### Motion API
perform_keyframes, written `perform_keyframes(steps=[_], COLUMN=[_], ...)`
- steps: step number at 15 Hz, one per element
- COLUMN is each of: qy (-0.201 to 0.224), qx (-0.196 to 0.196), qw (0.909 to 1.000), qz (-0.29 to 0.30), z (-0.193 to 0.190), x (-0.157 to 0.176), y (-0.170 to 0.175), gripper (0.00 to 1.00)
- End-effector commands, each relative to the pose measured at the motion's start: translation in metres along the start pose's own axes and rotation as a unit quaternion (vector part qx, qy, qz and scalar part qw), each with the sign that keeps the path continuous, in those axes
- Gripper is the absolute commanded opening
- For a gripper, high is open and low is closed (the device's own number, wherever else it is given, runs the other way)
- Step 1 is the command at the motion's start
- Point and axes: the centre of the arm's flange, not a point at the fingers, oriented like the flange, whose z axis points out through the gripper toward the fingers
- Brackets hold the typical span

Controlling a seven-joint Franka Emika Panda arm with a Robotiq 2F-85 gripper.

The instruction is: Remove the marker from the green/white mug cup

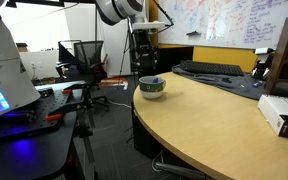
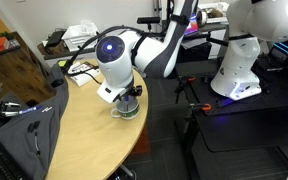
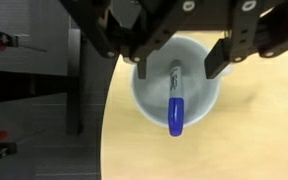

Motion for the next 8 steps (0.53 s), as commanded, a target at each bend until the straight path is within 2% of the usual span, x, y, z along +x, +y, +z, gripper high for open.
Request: perform_keyframes(steps=[1, 5, 8], qy=[0.016, 0.019, 0.017], qx=[0.0, 0.014, 0.021], qw=[0.9995, 0.9994, 0.9994], qz=[-0.027, -0.025, -0.02], z=[0.016, 0.035, 0.043], x=[0.001, 0.005, 0.005], y=[0.005, 0.009, 0.015], gripper=[0.66, 0.75, 0.69])
